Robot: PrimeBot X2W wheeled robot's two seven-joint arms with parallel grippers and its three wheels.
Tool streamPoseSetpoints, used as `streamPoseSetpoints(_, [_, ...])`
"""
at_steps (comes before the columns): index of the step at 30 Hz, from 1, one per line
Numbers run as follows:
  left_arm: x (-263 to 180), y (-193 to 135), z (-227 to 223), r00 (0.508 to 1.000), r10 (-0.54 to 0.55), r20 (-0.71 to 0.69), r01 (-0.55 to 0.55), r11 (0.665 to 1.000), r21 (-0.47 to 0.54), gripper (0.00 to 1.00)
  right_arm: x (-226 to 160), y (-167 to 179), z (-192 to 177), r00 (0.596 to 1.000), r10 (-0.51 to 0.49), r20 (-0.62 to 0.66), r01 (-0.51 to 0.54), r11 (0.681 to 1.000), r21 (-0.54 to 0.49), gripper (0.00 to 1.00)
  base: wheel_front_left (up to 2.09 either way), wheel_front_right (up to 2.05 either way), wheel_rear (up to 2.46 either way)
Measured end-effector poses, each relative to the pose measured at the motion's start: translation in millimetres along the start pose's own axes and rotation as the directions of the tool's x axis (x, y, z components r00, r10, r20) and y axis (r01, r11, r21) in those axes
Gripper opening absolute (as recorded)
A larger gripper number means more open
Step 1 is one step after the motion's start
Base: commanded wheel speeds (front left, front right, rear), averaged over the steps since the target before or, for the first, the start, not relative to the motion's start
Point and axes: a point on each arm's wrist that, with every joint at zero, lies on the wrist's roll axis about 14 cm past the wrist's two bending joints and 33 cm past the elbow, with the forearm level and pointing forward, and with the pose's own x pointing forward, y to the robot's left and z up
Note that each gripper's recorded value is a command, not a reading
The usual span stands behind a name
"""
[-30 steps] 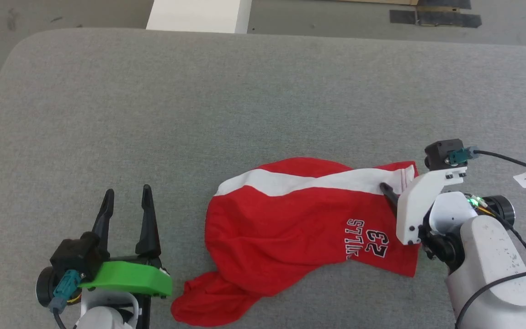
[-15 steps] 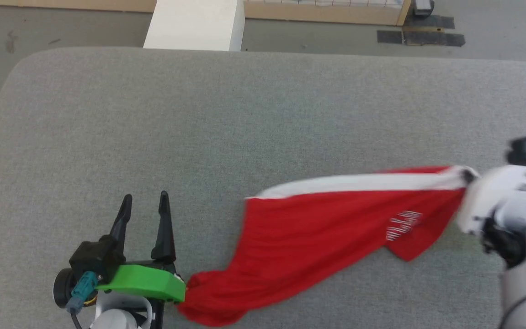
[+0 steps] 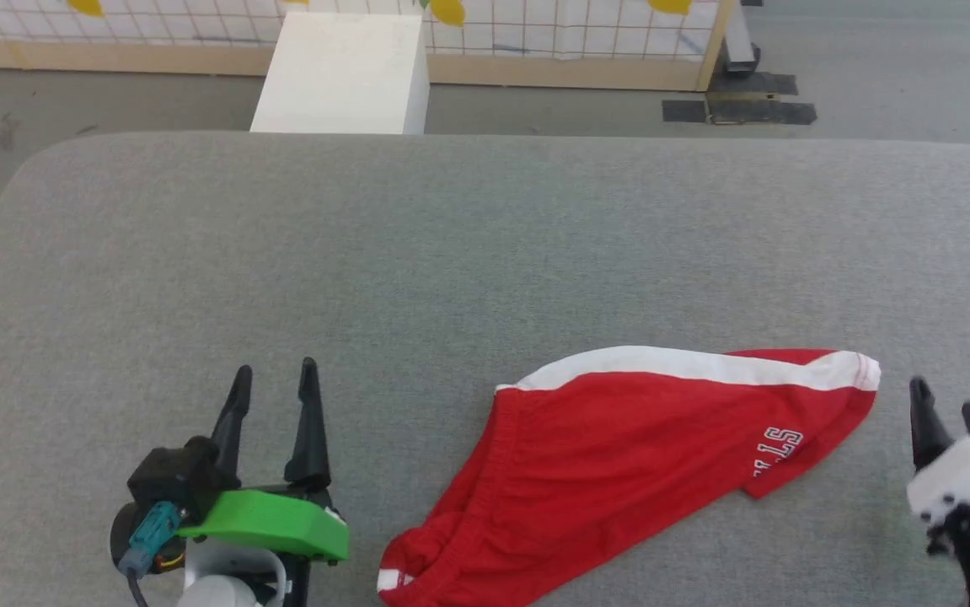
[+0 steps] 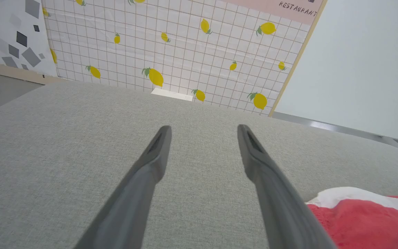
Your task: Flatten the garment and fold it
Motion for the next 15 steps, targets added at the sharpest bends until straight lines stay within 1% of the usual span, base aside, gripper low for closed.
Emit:
streamPoseSetpoints(4, [6.6, -25.9, 0.9, 0.998, -0.065, -0.02, 0.064, 0.996, -0.065, 1.0, -19.6, -14.3, -18.9, 1.0, -0.014, 0.001, 0.014, 0.999, 0.041, 1.0, 0.0, 0.0, 0.0])
streamPoseSetpoints(6, [13.2, -46.3, -3.5, 0.99, -0.129, -0.061, 0.123, 0.987, -0.1, 1.0, -26.7, -15.8, -25.2, 1.0, -0.01, -0.003, 0.01, 0.999, 0.049, 1.0, 0.0, 0.0, 0.0])
streamPoseSetpoints(7, [16.6, -54.5, -6.1, 0.984, -0.158, -0.082, 0.149, 0.984, -0.101, 1.0, -28.5, -15.2, -26.3, 1.0, -0.006, -0.002, 0.006, 0.999, 0.051, 1.0, 0.0, 0.0, 0.0])
streamPoseSetpoints(9, [26.5, -79.5, -13.8, 0.959, -0.242, -0.149, 0.228, 0.968, -0.105, 1.0, -32.2, -15.3, -26.4, 1.0, -0.002, 0.002, 0.002, 0.998, 0.055, 1.0, 0.0, 0.0, 0.0])
streamPoseSetpoints(11, [35.5, -99.2, -23.1, 0.925, -0.304, -0.227, 0.288, 0.952, -0.101, 1.0, -34.9, -16.1, -25.6, 1.0, -0.002, 0.007, 0.002, 0.998, 0.057, 1.0, 0.0, 0.0, 0.0])
streamPoseSetpoints(12, [38.7, -108.6, -34.0, 0.894, -0.33, -0.302, 0.314, 0.944, -0.101, 1.0, -36.4, -17.5, -24.8, 1.0, -0.005, 0.011, 0.004, 0.998, 0.059, 1.0, 0.0, 0.0, 0.0])
streamPoseSetpoints(14, [37.4, -120.0, -60.7, 0.813, -0.351, -0.465, 0.346, 0.933, -0.101, 1.0, -38.2, -19.8, -23.3, 1.0, -0.01, 0.017, 0.009, 0.998, 0.058, 1.0, 0.0, 0.0, 0.0])
streamPoseSetpoints(15, [34.7, -125.0, -73.7, 0.762, -0.358, -0.539, 0.36, 0.927, -0.107, 1.0, -38.9, -22.2, -22.2, 1.0, -0.017, 0.021, 0.015, 0.998, 0.059, 1.0, 0.0, 0.0, 0.0])
